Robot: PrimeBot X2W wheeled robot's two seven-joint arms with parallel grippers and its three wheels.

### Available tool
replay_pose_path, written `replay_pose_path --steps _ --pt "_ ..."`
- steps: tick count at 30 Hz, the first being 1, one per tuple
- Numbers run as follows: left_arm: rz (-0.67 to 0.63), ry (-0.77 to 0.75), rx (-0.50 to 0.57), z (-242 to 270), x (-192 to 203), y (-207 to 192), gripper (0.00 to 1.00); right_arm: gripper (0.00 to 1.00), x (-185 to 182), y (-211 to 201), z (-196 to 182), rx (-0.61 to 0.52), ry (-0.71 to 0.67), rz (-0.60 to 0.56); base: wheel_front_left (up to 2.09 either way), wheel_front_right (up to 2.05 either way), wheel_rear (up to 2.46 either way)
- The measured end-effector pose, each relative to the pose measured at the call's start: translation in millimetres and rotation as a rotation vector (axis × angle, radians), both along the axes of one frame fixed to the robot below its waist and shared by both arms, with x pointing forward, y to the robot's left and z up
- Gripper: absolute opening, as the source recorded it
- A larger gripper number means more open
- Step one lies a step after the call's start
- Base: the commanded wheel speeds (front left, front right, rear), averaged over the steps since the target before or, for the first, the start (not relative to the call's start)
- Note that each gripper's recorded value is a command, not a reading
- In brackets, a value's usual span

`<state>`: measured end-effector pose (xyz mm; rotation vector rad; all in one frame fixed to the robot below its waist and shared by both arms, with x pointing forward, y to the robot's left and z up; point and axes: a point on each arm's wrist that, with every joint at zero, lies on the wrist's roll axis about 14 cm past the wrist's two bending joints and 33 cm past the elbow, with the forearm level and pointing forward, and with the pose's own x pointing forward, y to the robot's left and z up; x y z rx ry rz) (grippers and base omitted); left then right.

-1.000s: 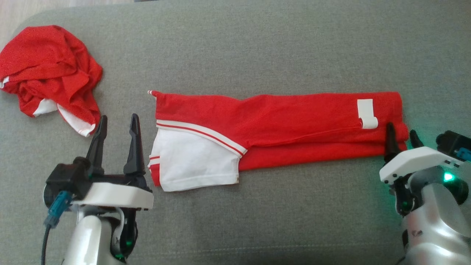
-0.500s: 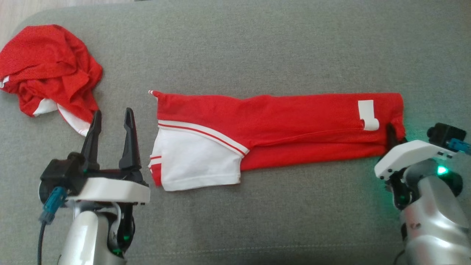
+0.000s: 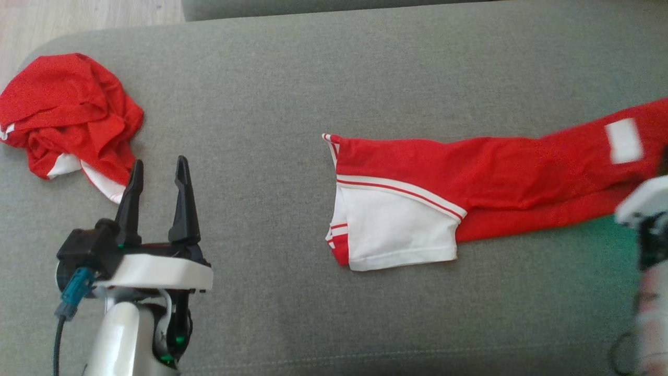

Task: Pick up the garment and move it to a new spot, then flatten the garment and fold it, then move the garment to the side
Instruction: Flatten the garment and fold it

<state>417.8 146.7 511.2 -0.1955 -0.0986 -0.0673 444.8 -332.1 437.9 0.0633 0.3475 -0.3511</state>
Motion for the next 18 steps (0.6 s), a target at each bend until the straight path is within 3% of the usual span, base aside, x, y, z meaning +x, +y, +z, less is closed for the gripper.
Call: replay_pose_path --steps 9,18 --pt "0.012 0.000 -0.017 3.0 -11.2 2.1 1.00 0.00 21.9 84.2 20.6 0.109 -0.060 0.172 0.00 0.00 0.00" --pt "0.023 -0.013 -0.029 9.3 -20.4 4.3 1.00 0.00 6.0 215.0 42.1 0.339 -0.115 0.529 0.00 0.00 0.00"
